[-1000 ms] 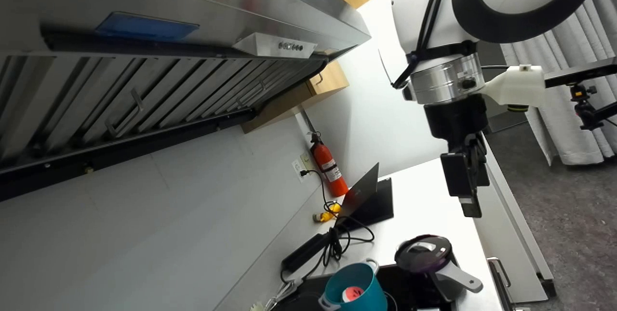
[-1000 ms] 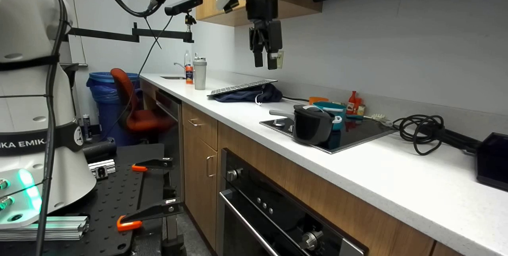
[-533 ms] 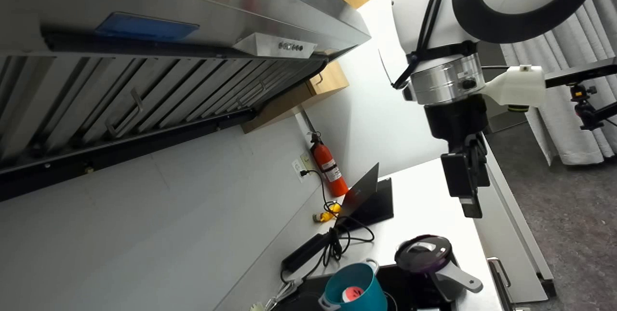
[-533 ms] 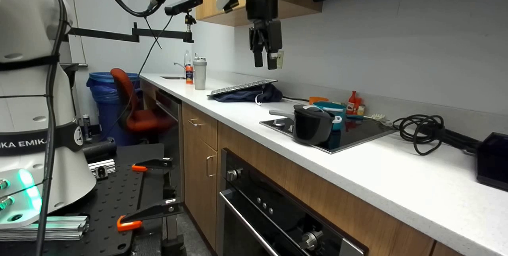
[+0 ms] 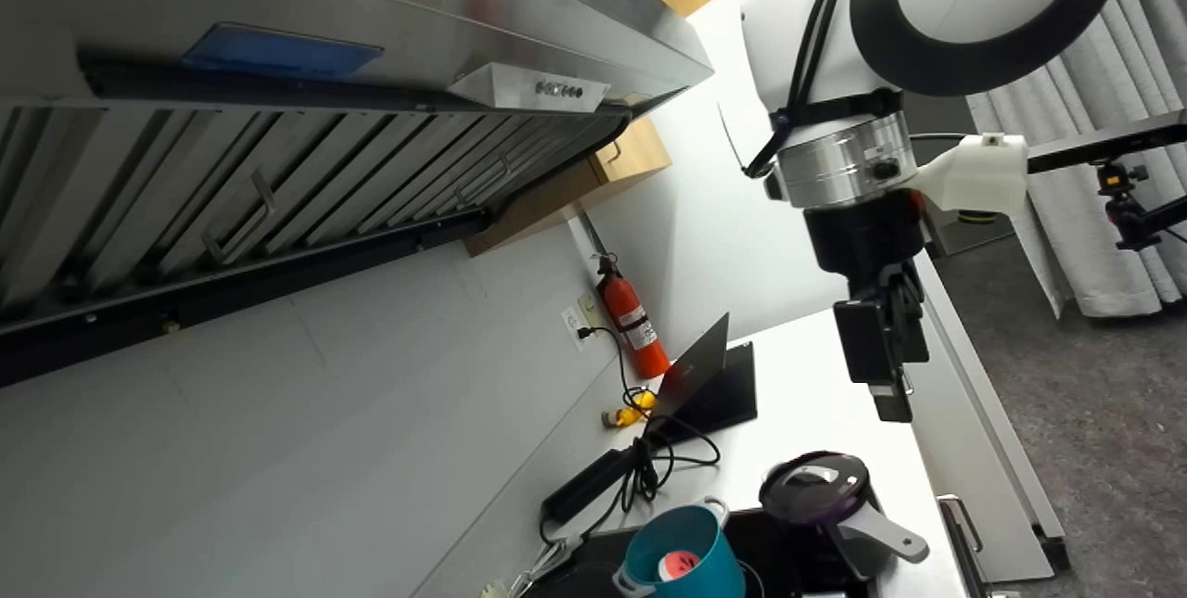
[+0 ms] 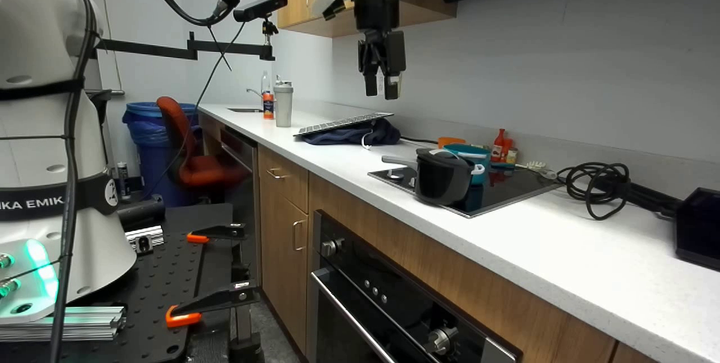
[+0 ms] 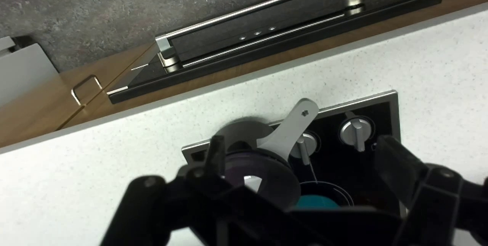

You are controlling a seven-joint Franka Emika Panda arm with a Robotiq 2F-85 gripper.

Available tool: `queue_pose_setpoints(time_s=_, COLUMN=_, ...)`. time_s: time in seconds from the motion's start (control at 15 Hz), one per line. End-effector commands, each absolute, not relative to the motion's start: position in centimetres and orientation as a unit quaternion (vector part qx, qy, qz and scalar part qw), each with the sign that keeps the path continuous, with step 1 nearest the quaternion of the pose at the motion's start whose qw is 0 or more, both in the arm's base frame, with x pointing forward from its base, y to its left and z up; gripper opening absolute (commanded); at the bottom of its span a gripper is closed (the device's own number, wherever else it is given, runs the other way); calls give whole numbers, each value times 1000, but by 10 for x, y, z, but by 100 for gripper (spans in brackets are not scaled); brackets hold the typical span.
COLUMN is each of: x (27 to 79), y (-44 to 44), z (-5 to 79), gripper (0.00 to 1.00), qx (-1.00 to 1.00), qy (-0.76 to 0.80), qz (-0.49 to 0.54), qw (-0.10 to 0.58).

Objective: Take the lid on the black pot and put it on the blue pot, then take the purple object in the pot and put it on the counter, then take the lid on the blue pot and put it back on the black pot

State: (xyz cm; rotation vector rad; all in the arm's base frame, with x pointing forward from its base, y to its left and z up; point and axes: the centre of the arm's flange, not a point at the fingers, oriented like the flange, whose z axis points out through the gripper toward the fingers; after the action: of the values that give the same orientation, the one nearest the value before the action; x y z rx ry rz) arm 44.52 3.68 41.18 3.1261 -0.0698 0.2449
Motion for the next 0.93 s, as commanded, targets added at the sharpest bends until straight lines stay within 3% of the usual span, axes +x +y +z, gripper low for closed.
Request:
queue_pose_setpoints(time_s=0.0, x=475, y=32, z=412, gripper=100, qx=995, qy=-28, qz=96, qw=9)
queue_pose_setpoints(time_s=0.87, x=513, y=16, z=369, gripper=100, qx=993, qy=-44, qz=108, qw=4)
